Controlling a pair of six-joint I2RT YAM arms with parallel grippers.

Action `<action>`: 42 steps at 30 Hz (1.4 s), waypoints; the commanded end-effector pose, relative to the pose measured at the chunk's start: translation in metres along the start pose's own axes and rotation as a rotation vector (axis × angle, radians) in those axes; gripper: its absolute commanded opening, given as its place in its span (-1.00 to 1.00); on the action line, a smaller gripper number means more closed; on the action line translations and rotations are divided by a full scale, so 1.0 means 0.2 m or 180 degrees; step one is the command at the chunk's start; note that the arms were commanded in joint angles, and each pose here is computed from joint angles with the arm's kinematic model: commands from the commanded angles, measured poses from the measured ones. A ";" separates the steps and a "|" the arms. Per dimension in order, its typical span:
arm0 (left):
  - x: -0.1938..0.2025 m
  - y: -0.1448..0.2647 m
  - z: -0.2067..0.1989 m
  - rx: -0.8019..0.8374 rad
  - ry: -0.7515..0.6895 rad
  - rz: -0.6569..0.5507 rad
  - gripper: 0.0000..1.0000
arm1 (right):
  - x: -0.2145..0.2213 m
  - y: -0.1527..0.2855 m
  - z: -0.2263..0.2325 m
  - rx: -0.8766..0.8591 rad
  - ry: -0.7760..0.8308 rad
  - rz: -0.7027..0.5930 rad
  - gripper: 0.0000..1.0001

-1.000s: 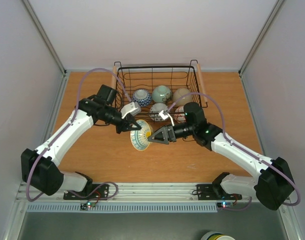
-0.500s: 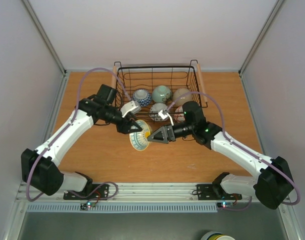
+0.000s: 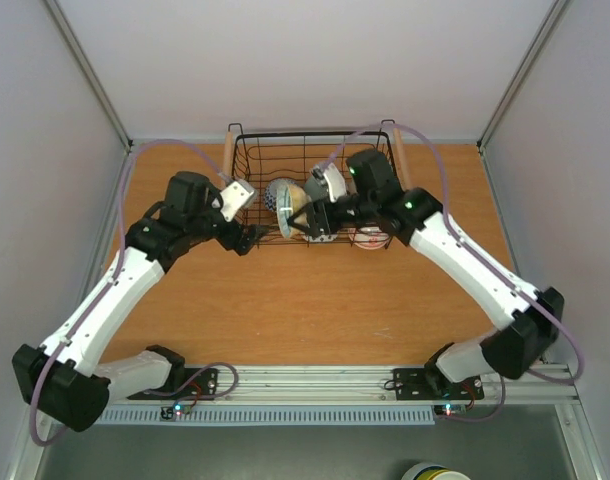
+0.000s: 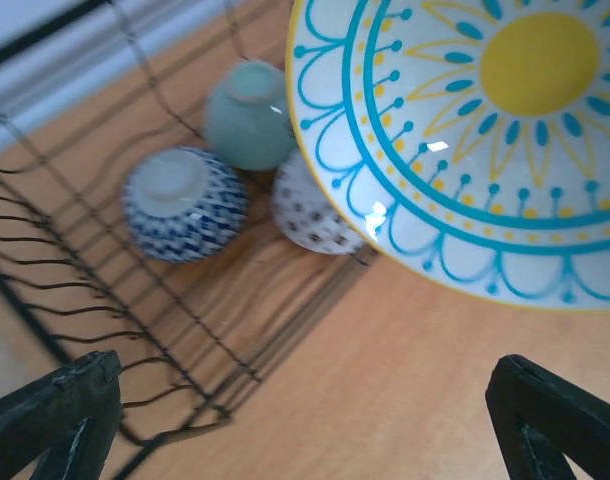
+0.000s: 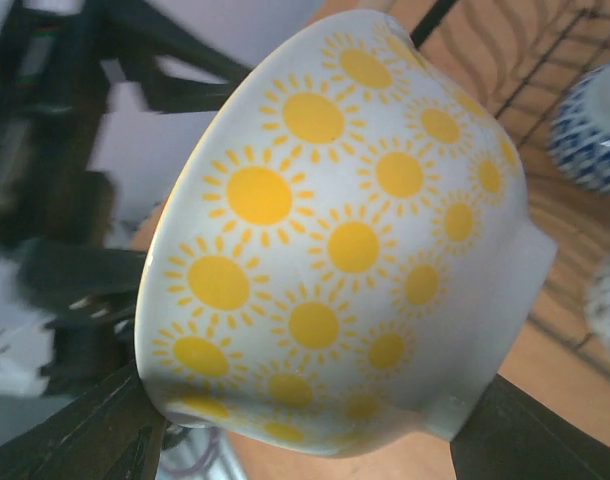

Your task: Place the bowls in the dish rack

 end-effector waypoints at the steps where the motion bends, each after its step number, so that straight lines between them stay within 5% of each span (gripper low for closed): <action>1: -0.10 0.07 0.10 -0.0653 0.0083 -0.0450 0.99 | -0.10 -0.09 -0.15 0.0683 0.0107 0.0374 -0.97; 21: -0.09 0.06 0.10 -0.0632 0.0091 -0.0441 0.99 | -0.09 -0.63 -0.47 0.1628 0.0446 0.1943 -0.97; 42: -0.09 0.07 0.09 -0.0556 0.0098 -0.0428 0.99 | 0.14 -0.87 -0.44 0.1445 0.0897 0.2802 -0.97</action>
Point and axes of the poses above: each gripper's point midway between its finger pads, its own y axis back along the fingers, its own z axis along the line the jaws close on, x = y × z, the point moved 8 cm from there along y, back along the fingers, and after that the axes turned 11 degrees about y, right-handed, at the moved point
